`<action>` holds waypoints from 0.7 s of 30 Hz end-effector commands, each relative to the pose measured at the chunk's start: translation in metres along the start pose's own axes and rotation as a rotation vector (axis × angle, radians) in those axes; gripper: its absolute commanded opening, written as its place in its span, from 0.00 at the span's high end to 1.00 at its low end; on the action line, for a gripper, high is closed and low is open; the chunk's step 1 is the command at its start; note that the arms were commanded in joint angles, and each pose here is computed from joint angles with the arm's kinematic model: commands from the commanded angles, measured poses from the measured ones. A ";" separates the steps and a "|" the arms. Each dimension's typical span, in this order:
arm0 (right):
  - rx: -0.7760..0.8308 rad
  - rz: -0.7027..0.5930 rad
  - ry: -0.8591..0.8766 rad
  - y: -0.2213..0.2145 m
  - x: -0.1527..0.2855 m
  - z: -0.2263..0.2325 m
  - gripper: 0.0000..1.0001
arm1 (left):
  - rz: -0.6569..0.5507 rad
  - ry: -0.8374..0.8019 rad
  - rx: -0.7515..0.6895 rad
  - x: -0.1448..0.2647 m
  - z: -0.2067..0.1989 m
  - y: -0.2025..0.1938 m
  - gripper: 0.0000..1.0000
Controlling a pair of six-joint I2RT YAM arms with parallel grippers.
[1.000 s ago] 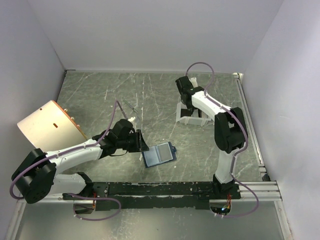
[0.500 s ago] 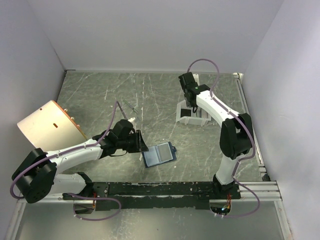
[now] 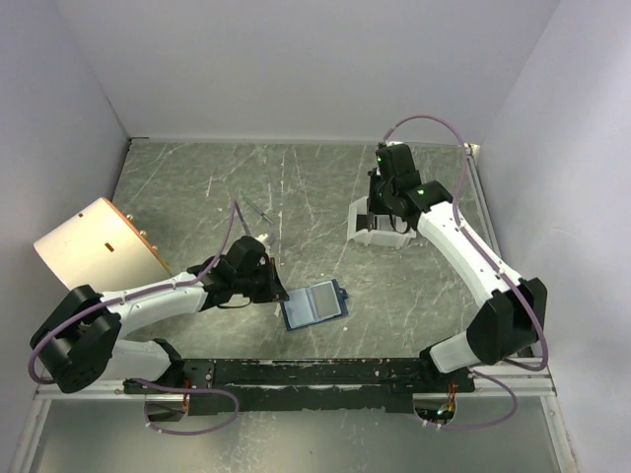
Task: Put the credit cards into the card holder
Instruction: Pick up the credit card from the storage box, then insert the credit card into the card holder.
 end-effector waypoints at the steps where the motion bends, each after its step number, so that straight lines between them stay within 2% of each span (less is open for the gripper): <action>1: -0.029 -0.036 0.246 -0.008 0.018 0.043 1.00 | 0.006 -0.051 0.006 -0.004 -0.009 0.000 0.93; 11: -0.028 -0.022 0.606 -0.056 0.045 0.114 1.00 | 0.017 -0.030 0.053 -0.016 0.010 -0.011 0.93; 21: -0.082 0.013 0.710 -0.093 0.040 0.137 1.00 | 0.026 0.003 0.054 -0.023 0.021 -0.014 0.93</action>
Point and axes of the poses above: each gripper's point midway between its finger pads, its own x axis back along the fingers, its own z axis along the line the jaws close on, y = z × x, the point moved 1 cm from there along x, back along the fingers, and after that the axes turned 12 degrees about x, right-handed, at the moved point
